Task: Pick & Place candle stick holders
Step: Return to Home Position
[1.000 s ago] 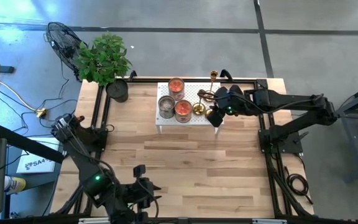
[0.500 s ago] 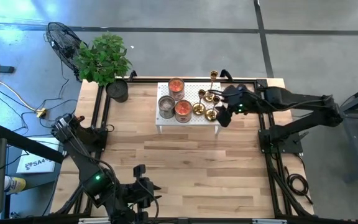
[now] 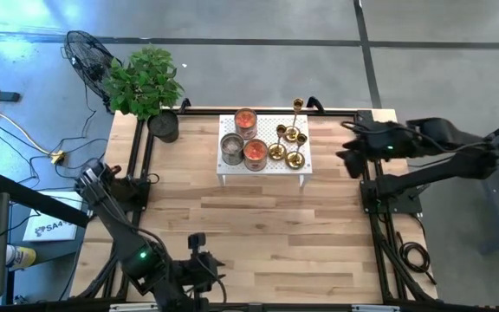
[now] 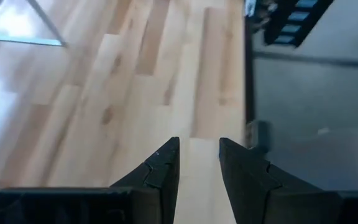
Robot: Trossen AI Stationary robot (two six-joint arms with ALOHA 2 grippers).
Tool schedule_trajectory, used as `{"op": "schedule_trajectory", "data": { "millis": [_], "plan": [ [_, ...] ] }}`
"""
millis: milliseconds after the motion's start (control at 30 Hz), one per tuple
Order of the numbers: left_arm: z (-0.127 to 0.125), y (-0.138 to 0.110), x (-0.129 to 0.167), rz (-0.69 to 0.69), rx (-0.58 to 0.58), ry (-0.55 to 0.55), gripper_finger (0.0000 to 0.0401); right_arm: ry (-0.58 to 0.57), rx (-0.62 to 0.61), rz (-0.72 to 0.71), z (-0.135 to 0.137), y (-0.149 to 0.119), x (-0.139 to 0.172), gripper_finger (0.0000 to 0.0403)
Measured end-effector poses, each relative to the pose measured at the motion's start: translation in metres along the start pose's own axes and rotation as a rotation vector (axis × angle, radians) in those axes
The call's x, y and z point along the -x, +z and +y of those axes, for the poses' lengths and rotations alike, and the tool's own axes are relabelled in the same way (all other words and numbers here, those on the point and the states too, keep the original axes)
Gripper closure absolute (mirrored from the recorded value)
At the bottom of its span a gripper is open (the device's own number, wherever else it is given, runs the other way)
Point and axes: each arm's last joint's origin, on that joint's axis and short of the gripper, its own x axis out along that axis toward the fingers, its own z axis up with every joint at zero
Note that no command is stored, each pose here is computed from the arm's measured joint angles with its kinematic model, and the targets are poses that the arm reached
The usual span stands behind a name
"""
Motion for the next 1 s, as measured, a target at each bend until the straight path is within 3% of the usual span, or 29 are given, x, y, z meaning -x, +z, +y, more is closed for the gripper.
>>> {"op": "schedule_trajectory", "data": {
  "millis": [233, 467, 700, 867, 933, 1000],
  "plan": [
    [0.012, -0.003, -0.001, -0.093, -0.229, 0.241, 0.0290, -0.045, -0.054, 0.091, -0.019, -0.027, 0.024, 0.0236],
    [0.022, 0.003, -0.002, -0.189, -0.405, 0.444, 0.0290, -0.112, -0.049, 0.169, -0.021, -0.047, 0.017, 0.0251],
    [0.050, 0.013, -0.017, -0.052, -0.479, 0.522, 0.0290, -0.195, 0.019, 0.306, -0.027, -0.085, -0.025, 0.0258],
    [0.073, 0.017, -0.033, 0.101, -0.450, 0.548, 0.0290, -0.271, 0.026, 0.397, -0.035, -0.116, -0.062, 0.0256],
    [0.080, 0.019, -0.040, 0.141, -0.464, 0.562, 0.0290, -0.252, 0.041, 0.426, -0.035, -0.125, -0.074, 0.0258],
    [0.083, 0.022, -0.043, 0.167, -0.499, 0.549, 0.0292, -0.145, 0.056, 0.374, -0.026, -0.122, -0.080, 0.0265]
  ]
}}
